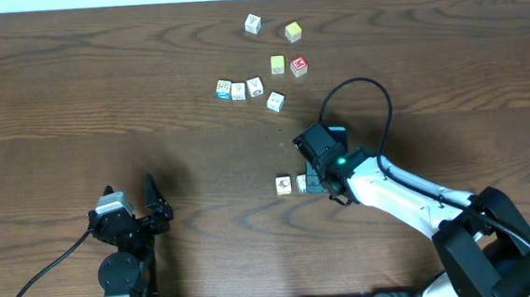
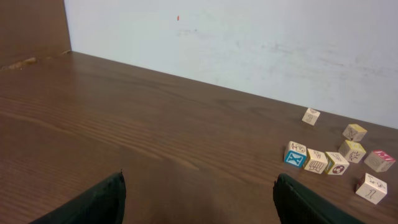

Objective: Lift 4 blocks
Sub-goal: 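Rotate the right gripper and nudge the 8 block flush against the acorn block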

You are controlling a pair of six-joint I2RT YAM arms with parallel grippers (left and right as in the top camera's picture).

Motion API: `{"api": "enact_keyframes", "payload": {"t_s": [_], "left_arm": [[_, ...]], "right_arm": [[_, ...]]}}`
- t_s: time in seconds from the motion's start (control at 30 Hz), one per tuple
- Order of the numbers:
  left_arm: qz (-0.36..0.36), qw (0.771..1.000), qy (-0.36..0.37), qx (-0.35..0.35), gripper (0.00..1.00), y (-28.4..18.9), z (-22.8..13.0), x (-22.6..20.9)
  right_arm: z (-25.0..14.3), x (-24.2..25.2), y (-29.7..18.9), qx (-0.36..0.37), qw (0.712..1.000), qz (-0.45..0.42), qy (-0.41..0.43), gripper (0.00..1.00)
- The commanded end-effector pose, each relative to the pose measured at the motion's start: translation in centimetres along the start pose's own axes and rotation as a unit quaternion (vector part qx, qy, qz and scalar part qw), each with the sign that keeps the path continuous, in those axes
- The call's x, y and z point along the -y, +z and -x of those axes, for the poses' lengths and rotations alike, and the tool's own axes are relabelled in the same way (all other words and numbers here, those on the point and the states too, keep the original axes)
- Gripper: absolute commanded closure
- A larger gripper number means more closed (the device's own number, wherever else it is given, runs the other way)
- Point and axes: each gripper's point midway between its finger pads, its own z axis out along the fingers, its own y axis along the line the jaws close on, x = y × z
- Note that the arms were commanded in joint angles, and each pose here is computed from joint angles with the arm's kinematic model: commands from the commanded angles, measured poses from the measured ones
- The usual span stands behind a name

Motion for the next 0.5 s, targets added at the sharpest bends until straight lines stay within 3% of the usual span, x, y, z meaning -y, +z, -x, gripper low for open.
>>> {"api": "enact_keyframes", "payload": {"t_s": [0.0, 0.47], "left_arm": [[0.01, 1.0, 0.006, -0.027, 0.23, 0.1, -1.8, -0.5], [0.01, 1.0, 0.006, -0.027, 0.23, 0.1, -1.8, -0.5]], "right_arm": [[0.0, -0.8, -0.3, -0.01, 0.999, 0.037, -0.035, 0.99], [-0.6, -2.4, -0.5, -0.03, 0.996, 0.081, -0.035, 0.99]]}}
